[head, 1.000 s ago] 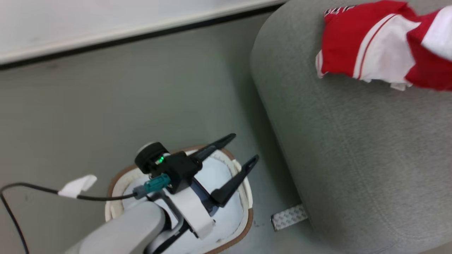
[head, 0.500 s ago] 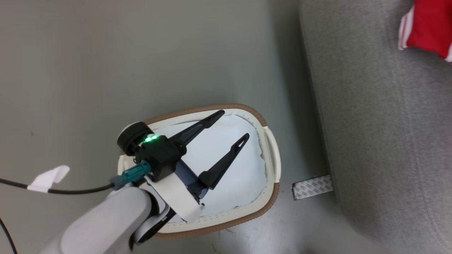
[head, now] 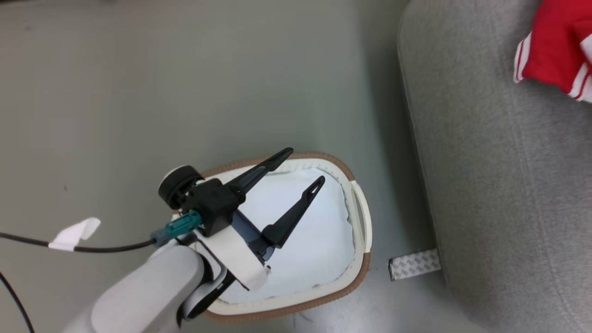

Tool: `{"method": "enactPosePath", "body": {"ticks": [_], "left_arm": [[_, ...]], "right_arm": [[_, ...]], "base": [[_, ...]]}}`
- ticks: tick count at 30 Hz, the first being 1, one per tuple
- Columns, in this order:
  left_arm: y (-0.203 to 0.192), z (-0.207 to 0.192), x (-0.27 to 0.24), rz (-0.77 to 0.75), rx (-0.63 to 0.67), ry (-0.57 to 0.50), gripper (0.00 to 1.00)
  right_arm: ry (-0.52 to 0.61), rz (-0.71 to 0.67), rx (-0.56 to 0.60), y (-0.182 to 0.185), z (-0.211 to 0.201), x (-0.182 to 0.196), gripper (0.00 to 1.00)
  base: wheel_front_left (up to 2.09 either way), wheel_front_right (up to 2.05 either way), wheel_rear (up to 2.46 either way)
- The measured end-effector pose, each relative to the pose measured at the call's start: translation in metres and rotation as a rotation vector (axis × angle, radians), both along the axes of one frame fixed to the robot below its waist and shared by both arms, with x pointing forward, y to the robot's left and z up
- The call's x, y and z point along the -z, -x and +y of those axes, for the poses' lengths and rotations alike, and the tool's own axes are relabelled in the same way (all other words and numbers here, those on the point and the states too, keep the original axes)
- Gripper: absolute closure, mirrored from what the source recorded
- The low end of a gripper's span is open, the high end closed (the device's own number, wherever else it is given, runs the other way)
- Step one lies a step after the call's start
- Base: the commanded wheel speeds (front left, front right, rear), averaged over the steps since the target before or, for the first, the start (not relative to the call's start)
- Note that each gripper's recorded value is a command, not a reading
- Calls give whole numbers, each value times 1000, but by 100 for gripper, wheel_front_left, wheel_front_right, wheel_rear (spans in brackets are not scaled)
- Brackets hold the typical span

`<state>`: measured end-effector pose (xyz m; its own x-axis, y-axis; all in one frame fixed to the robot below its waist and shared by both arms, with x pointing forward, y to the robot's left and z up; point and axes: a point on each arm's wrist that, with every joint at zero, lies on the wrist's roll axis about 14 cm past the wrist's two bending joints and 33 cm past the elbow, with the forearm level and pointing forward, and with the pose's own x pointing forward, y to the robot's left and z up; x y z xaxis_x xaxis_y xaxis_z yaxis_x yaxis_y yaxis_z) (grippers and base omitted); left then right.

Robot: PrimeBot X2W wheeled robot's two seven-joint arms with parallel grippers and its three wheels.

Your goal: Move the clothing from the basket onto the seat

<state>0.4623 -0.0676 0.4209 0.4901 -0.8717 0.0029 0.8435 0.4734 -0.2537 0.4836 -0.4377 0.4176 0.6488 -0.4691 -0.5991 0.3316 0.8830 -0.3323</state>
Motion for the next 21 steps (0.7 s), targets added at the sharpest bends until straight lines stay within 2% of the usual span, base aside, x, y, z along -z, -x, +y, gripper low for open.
{"method": "enactPosePath", "body": {"ticks": [6,11,15,21], "left_arm": [[6,2,-25,-41,-27,-10,0],[12,11,-53,-74,-93,-11,0],[18,24,-77,-102,-172,-15,0],[25,57,-112,-153,-324,-16,0]], "right_arm": [[-34,39,-8,36,9,-5,0],[-49,7,-57,63,20,-28,0],[-41,-134,-128,68,31,-76,0],[-91,-377,-277,74,76,-144,0]], "base": [[0,0,0],[0,0,0],[0,0,0],[0,0,0]]}}
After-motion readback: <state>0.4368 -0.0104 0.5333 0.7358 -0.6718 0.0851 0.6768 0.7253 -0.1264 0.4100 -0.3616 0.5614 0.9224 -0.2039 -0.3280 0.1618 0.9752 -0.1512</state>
